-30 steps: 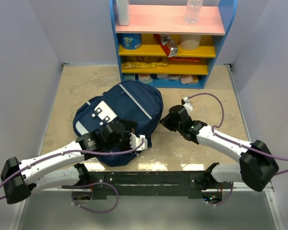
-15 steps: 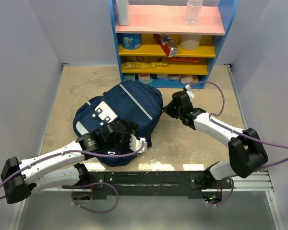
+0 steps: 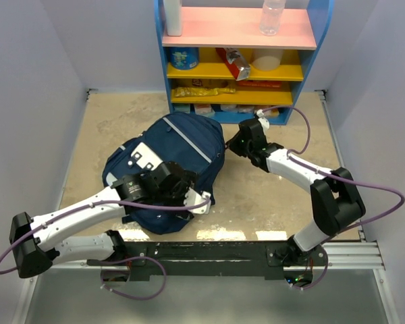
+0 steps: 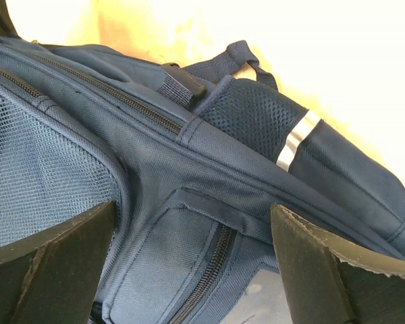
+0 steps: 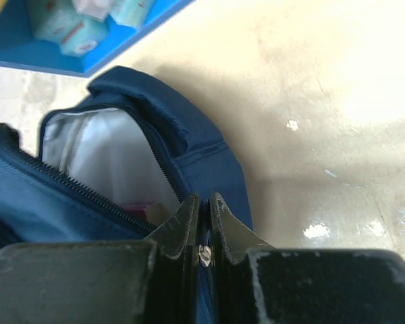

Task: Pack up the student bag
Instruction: Zip the student bag at the center of the board.

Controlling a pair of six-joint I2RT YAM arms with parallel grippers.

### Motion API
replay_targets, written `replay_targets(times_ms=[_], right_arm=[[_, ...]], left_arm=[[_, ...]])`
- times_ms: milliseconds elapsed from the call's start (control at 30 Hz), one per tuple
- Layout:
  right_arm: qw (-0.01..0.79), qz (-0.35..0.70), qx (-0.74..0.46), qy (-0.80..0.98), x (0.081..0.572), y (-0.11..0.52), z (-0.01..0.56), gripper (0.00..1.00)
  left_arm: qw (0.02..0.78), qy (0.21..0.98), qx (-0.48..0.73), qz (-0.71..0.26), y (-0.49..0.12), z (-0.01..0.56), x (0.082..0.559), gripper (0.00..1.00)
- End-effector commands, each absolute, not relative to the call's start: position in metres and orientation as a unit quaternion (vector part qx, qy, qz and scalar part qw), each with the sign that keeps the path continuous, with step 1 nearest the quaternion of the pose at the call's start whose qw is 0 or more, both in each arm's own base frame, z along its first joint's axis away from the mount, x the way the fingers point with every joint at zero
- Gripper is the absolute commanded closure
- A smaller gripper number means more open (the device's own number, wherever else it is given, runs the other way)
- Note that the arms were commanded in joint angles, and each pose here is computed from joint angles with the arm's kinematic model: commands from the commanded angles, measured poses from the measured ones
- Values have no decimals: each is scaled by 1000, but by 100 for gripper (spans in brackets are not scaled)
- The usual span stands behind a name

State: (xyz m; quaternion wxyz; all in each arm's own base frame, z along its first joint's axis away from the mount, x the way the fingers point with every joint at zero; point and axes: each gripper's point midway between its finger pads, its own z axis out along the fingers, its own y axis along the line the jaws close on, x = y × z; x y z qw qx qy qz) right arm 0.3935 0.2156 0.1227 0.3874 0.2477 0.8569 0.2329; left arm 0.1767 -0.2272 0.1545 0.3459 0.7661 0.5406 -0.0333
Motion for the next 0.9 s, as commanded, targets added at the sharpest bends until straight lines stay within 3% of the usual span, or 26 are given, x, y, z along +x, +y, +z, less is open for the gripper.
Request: replay_targets(times_ms=[0,33,100,233,867], right_arm=[[463,260,274,802,416,201,172,100],[466,261,273,800,413,199,175,100],[463,257,271,804,408,197,173,100],[462,263,270,803,403,196,175,100],[458,283,258,802,396,200,180,100]], left_arm=[[306,612,729,-24,-223,156,181,0],[366,636,679,-18,-242,185,202,0],[398,661,636,29,-249,201,231,0],[482,668,567,26,-278,249,262,0],[459,748,477,41,-298,197,315,0]])
